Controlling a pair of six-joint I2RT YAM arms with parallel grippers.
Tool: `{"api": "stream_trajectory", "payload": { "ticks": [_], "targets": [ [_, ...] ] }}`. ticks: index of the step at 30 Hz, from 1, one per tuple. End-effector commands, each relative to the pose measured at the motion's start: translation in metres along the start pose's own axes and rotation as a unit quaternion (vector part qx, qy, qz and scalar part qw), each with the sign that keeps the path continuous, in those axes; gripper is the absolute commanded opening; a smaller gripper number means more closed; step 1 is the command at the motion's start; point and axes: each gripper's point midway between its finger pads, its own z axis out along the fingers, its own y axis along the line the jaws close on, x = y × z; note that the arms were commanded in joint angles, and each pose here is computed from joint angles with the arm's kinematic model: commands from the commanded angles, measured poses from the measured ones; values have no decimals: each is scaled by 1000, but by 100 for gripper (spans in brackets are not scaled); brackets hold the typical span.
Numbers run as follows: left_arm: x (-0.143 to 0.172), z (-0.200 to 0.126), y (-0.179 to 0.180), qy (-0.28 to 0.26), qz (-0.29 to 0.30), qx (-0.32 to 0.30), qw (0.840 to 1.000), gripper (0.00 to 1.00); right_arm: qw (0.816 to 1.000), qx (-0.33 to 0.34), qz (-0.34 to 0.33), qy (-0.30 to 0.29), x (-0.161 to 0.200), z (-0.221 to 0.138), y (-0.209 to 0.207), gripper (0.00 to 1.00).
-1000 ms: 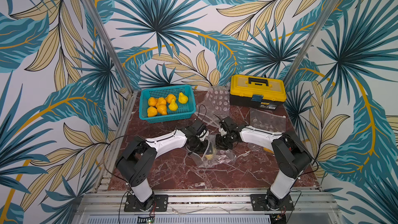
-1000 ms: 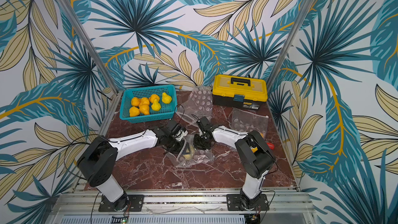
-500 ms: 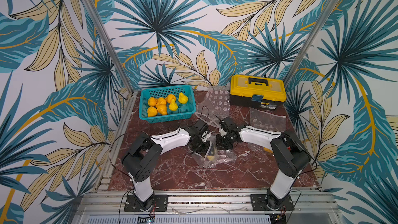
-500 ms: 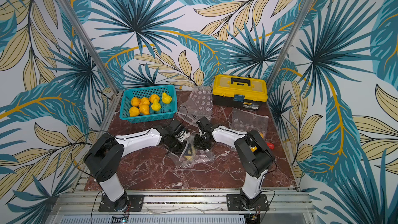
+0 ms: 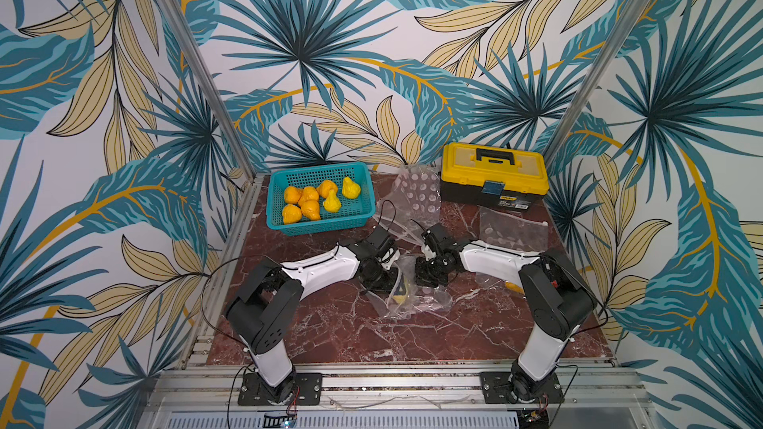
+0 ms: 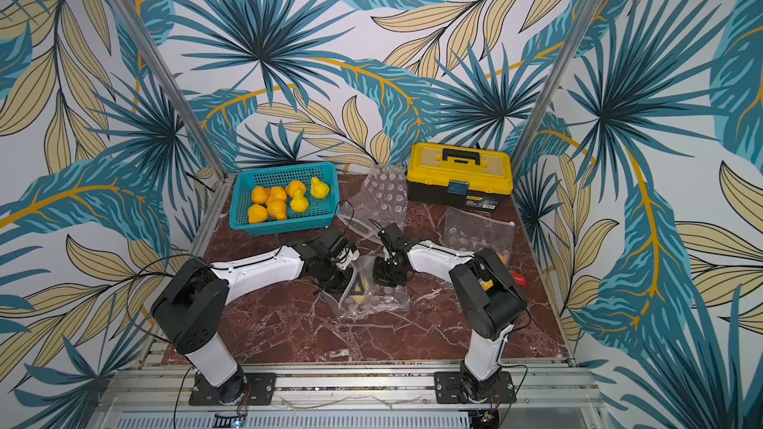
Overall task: Open the zip-top bag and take out the pear
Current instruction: Pick up the pear from the zipper food storage bag, then place the pear in the basket.
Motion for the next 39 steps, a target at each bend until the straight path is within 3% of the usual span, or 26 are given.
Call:
{"api": "stream_trajectory", "payload": {
  "ticks": [1, 10, 22, 26, 30, 34, 39],
  "targets": [
    [-3, -22, 8, -31, 1, -9, 999, 44, 999, 31, 6, 21, 12, 4, -23, 19],
    [-7, -74, 34, -77, -19, -34, 996, 43, 999, 41, 11, 23, 13, 7, -34, 19],
    [-55, -147, 57, -163, -14, -50, 985, 42, 999, 45, 14, 22, 14, 9, -37, 19],
    [-85, -171, 73, -203, -8, -90, 975, 41, 998, 47, 16, 23, 15, 11, -39, 19],
    [-126, -205, 98, -251, -4, -163, 954, 42, 999, 45, 17, 23, 15, 11, -38, 19],
    [-169, -220, 108, -272, -2, -170, 947, 42, 999, 45, 15, 20, 14, 7, -37, 19],
    [-214, -208, 122, -265, -5, -155, 952, 42, 999, 49, 12, 10, 11, -1, -35, 19]
  ]
}}
